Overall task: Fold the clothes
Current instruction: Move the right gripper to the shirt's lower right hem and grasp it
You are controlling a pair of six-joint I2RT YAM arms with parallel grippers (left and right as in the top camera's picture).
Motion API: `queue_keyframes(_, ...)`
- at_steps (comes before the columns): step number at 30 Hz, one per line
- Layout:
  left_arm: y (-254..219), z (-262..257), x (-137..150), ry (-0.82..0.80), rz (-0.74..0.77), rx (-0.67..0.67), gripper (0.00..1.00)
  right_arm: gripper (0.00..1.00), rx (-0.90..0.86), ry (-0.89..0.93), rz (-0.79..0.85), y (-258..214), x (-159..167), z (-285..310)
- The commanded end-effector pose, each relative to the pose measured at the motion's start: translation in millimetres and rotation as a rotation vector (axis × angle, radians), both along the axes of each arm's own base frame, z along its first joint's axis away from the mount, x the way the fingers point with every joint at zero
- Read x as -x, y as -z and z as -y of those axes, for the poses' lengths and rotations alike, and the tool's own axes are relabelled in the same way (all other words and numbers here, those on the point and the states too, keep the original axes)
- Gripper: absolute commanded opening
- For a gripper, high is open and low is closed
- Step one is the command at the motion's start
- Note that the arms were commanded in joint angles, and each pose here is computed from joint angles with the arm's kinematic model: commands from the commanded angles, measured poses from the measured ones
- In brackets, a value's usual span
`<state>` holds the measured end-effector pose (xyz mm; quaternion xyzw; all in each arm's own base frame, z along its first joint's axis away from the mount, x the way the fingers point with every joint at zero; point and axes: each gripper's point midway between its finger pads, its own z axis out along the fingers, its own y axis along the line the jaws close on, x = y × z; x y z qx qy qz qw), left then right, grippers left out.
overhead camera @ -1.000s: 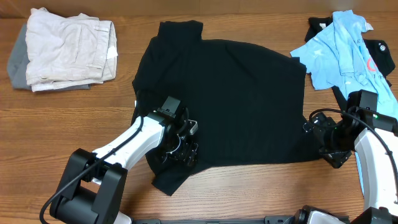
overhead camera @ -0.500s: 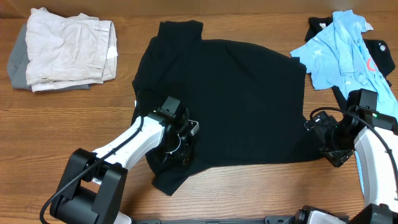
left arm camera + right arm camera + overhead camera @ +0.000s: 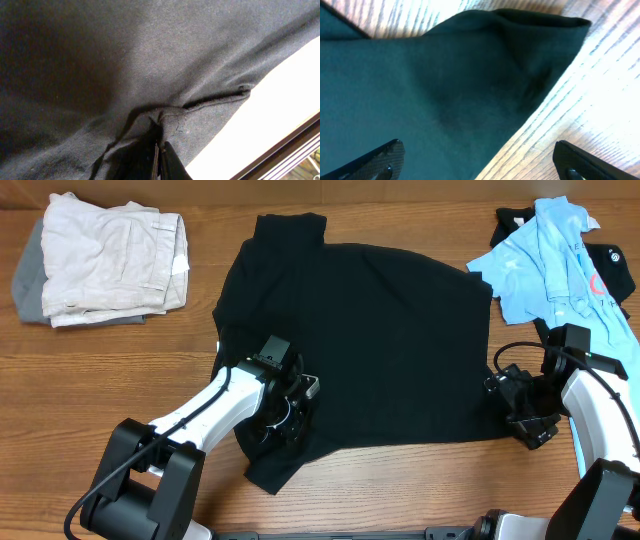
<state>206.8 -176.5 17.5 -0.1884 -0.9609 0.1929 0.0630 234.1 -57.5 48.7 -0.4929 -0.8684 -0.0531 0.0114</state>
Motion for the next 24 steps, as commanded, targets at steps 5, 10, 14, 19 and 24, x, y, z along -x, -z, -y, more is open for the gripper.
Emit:
queue_keyframes(5, 3.3, -0.2, 8.0, -0.043, -0.050, -0.017, 0.04, 0.81, 0.045, 0.065, -0.030, 7.4, 8.6, 5.9)
queue_keyframes(10, 2.9, -3.4, 14.2, -0.074, -0.087, -0.039, 0.04, 0.72, 0.031, 0.065, -0.042, 11.8, 13.0, 2.7)
queue_keyframes(14, 2.8, -4.6, 16.1, -0.082, -0.098, -0.047, 0.04, 0.69, 0.035, 0.065, -0.032, 16.7, 12.5, 3.2)
queue_keyframes(19, 2.7, -4.6, 16.3, -0.081, -0.099, -0.046, 0.04, 0.63, 0.047, 0.077, -0.002, 21.9, 7.9, 8.2)
queue_keyframes(24, 2.7, -4.6, 16.3, -0.081, -0.099, -0.047, 0.04, 0.63, 0.114, 0.121, -0.005, 22.6, 10.8, 29.4)
